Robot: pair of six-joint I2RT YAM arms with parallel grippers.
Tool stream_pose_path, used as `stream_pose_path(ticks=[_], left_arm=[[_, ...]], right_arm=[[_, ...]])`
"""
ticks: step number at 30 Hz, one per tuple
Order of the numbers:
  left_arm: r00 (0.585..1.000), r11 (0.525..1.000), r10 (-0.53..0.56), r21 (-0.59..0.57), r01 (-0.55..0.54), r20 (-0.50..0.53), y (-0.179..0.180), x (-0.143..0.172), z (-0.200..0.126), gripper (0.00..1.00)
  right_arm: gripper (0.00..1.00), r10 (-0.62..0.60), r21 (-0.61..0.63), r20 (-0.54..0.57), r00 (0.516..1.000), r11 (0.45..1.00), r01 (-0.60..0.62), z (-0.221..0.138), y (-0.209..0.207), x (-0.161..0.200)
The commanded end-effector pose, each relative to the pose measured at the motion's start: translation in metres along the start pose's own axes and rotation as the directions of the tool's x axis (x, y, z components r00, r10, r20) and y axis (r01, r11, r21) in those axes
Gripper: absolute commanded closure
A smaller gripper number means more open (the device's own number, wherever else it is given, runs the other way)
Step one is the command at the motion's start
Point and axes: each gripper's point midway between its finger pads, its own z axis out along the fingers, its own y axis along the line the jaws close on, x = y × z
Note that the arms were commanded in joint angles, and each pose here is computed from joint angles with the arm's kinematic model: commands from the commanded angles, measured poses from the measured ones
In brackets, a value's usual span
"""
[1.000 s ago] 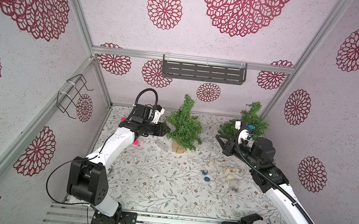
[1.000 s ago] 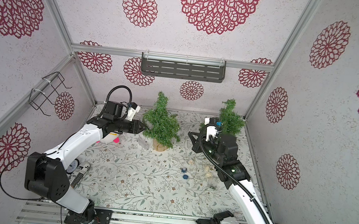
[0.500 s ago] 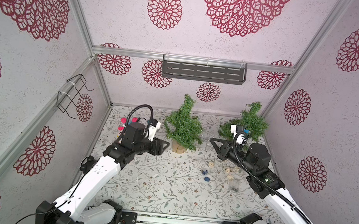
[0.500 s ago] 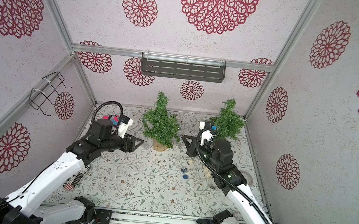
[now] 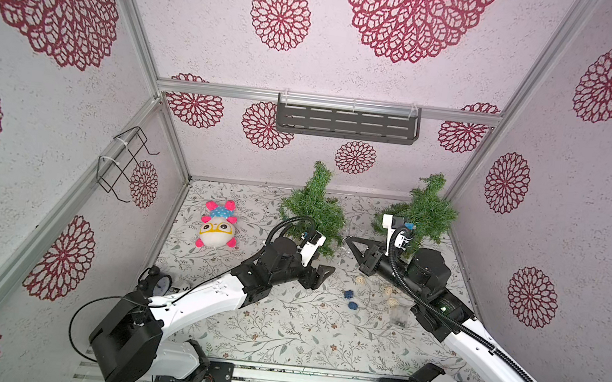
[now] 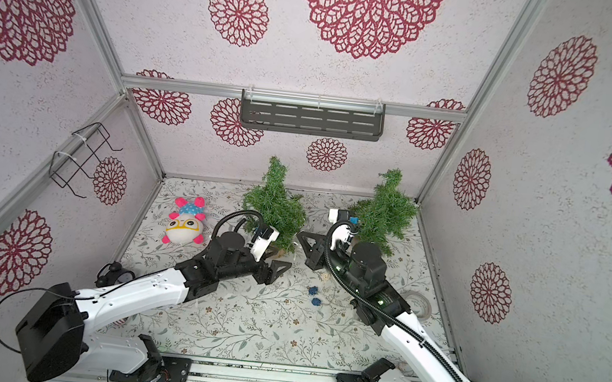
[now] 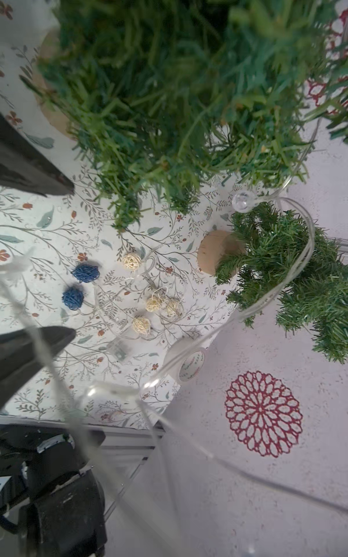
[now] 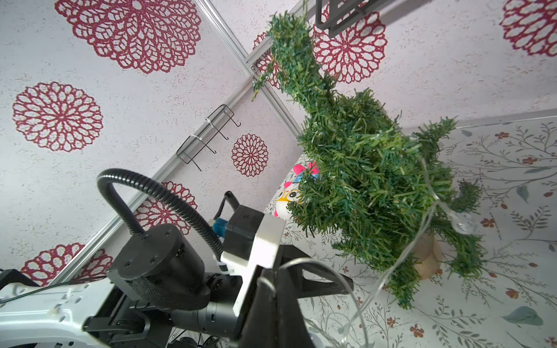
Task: Wrap string light around the christmas tree
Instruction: Wrap the light string around the Christmas tree.
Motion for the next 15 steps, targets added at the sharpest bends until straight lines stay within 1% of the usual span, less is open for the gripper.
stream_pose_path(ticks=[1,4,6,9,10,12,14,15], left_arm=[[0.995,0.999,0.038,0.032,-0.041,0.094,-0.010,-0.027,0.007,0.40],[0.995,0.999,0.034,0.033,-0.037,0.091,-0.009,-0.022,0.005,0.66],[0.996,0.999,0.014,0.030,-0.017,0.085,-0.010,-0.019,-0.005,0.81],[0.999,0.999,-0.019,0.036,0.018,0.028,-0.015,-0.011,-0.029,0.96],[1.000,0.999,-0.027,0.033,0.027,0.009,-0.017,-0.008,-0.037,0.99],[0.998,0.998,-0.054,0.021,0.055,-0.028,-0.018,0.001,-0.057,1.00],[0.994,0.996,-0.091,-0.003,0.091,-0.057,-0.018,0.009,-0.077,1.00],[0.992,0.994,-0.106,-0.020,0.105,-0.063,-0.017,0.013,-0.088,1.00]], right_arm=[[1.00,-0.014,-0.064,0.086,0.996,0.998,0.019,-0.003,0.024,-0.026],[1.00,-0.023,-0.049,0.086,0.996,0.998,0.028,-0.004,0.021,-0.025],[1.00,-0.031,-0.029,0.081,0.996,0.999,0.033,-0.004,0.016,-0.022],[1.00,-0.035,0.006,0.083,0.996,0.999,0.035,-0.004,0.006,-0.018],[1.00,-0.035,0.020,0.092,0.995,0.999,0.033,-0.005,0.002,-0.017],[0.99,-0.031,0.032,0.095,0.995,0.999,0.028,-0.002,-0.006,-0.012],[0.88,-0.022,0.030,0.061,0.998,0.999,0.020,0.005,-0.011,-0.002],[0.78,-0.019,0.040,0.039,0.999,0.999,0.017,0.008,-0.016,0.004]])
